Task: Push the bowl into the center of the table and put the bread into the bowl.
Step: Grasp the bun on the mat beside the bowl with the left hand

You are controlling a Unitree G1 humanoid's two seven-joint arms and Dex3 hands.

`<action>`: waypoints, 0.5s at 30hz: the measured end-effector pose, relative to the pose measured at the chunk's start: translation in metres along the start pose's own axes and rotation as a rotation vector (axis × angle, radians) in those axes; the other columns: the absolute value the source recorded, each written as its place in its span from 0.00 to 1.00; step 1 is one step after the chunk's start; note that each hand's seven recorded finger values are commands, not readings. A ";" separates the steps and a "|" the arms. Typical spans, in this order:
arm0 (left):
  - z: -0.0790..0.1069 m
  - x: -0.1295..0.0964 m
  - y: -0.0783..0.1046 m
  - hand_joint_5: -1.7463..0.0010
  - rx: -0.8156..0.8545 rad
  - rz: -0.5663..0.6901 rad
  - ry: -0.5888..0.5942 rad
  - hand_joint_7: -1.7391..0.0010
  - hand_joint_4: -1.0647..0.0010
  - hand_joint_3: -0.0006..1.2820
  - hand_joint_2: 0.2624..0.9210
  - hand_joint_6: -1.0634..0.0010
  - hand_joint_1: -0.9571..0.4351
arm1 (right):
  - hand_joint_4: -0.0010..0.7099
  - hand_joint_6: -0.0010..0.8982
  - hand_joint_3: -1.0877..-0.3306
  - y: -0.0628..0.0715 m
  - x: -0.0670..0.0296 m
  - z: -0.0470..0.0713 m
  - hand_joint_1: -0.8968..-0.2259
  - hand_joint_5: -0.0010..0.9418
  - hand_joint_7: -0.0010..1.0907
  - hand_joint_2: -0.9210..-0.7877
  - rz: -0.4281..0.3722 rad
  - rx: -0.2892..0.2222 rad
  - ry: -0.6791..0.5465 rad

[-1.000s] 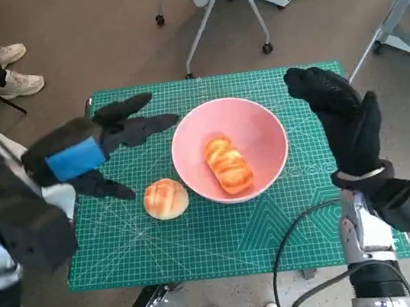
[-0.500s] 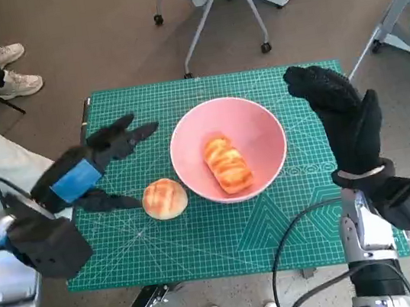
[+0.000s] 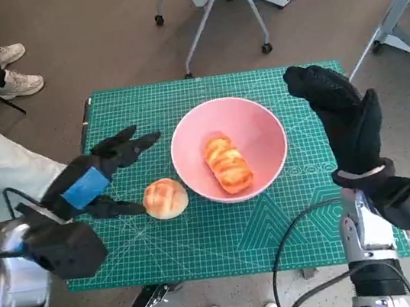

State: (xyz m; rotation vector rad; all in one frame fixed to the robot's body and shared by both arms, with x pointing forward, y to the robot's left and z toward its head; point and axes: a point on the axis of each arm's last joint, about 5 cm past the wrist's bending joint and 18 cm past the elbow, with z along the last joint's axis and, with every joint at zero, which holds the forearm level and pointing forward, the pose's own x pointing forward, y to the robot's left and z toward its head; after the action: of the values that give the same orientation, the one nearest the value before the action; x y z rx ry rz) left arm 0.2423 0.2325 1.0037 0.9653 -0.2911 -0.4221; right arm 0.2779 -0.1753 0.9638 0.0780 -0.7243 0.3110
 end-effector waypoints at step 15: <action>-0.006 -0.001 -0.019 0.99 -0.040 0.011 0.117 0.99 0.76 0.00 0.75 0.64 0.46 | 0.28 0.05 0.32 -0.002 -0.0007 0.001 0.27 0.00 0.49 0.00 -0.001 -0.006 0.001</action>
State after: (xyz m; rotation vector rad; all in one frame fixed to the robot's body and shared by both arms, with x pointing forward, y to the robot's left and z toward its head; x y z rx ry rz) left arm 0.2396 0.2284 0.9844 0.9454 -0.1814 -0.3586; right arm 0.2778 -0.1779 0.9638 0.0727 -0.7242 0.3078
